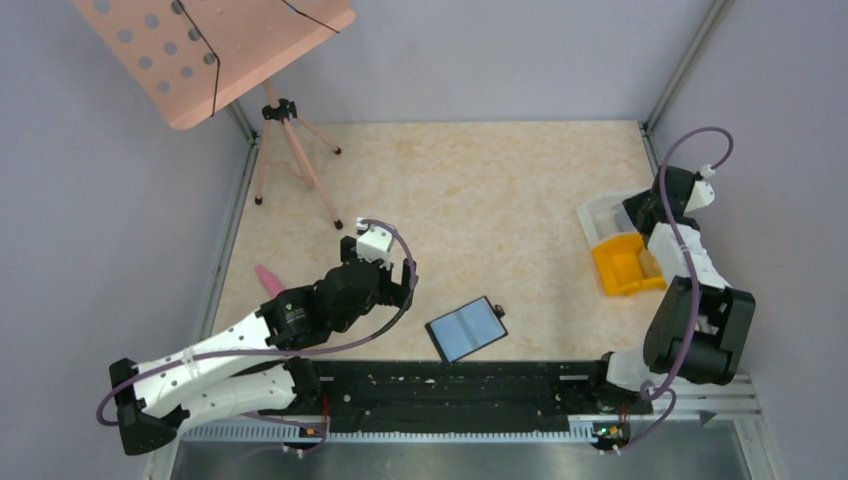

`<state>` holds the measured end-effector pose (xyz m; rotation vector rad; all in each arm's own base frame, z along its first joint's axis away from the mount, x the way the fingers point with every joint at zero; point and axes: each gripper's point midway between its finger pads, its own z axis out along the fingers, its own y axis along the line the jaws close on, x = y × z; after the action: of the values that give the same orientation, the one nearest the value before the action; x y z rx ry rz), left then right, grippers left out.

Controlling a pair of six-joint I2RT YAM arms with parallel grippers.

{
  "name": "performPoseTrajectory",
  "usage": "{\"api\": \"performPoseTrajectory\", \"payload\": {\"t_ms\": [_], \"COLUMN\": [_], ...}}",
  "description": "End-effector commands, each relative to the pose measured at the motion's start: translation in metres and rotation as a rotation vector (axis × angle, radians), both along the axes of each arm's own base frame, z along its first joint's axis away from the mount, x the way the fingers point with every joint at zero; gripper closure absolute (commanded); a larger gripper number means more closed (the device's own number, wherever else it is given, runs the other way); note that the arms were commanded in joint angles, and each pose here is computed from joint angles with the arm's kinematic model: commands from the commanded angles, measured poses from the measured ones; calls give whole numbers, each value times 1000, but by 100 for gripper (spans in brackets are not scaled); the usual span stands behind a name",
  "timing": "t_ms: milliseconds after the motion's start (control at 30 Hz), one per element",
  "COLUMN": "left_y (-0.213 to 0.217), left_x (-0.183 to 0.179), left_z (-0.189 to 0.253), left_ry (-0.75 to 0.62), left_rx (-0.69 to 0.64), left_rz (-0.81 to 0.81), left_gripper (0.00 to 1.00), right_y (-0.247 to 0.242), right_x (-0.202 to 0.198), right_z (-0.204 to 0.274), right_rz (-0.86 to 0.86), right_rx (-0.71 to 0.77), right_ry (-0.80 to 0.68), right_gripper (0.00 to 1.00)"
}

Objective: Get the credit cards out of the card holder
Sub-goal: Place the credit card in the storage box.

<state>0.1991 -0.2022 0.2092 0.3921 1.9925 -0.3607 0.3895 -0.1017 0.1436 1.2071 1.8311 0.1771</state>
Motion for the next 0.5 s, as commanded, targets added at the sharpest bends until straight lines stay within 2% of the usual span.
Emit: {"api": "performPoseTrajectory", "payload": {"t_ms": [0,467], "left_y": [-2,0], "left_x": [5,7], "left_z": [8,4], "left_ry": [-33,-26], "left_rx": [-17,6], "left_rz": [15,31], "left_gripper": [1,1], "right_y": [-30,-48], "right_x": [22,48], "right_z": [14,-34], "right_rz": [-101,-142], "right_rx": [-17,62], "right_ry": [-35,13], "right_gripper": [100,100]}}
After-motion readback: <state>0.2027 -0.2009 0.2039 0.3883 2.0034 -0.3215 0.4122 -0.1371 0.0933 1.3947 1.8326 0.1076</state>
